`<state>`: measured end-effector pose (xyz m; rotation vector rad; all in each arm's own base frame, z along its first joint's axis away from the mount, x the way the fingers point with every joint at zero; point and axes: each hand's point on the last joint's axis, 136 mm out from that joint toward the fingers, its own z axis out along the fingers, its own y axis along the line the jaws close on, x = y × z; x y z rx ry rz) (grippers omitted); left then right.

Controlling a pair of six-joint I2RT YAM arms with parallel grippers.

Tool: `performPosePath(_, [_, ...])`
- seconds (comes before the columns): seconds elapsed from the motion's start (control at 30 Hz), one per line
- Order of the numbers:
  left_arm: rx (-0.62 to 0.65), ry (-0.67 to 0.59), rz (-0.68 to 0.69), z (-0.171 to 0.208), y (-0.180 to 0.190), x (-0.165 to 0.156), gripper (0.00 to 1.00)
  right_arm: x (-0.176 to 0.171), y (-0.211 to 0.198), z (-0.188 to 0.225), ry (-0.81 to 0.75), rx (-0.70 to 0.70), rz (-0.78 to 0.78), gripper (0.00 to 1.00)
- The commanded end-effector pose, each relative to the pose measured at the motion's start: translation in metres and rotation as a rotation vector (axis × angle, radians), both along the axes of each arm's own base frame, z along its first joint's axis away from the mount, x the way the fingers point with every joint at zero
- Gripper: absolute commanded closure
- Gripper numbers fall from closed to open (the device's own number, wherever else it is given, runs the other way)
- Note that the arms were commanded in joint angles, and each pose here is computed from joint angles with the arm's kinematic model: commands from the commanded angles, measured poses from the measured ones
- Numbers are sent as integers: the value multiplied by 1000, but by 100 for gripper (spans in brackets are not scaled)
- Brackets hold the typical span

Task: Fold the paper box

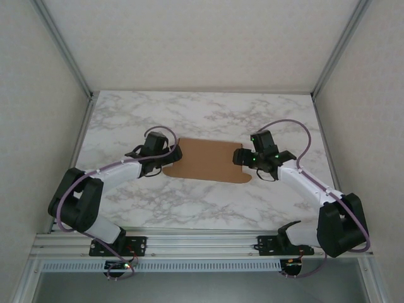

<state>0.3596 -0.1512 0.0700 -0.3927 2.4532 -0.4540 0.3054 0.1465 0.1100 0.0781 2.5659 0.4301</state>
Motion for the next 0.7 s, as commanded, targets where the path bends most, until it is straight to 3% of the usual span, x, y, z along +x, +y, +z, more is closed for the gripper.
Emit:
performPosePath(0.0, [-40,14,16,-7,-2,-1,14,-6,7,-15,73,78,0,22])
performPosePath(0.17, [-27,30,28,-14,2,-5,16,-3,10,-31,114,93,-5,28])
performPosePath(0.57, [-18,141,101,-57,14,-26,24,-7,-11,-85,226,-8,-139,54])
performPosePath(0.67, [-22,158,111,-64,14,-30,26,-8,-13,-92,240,-17,-155,64])
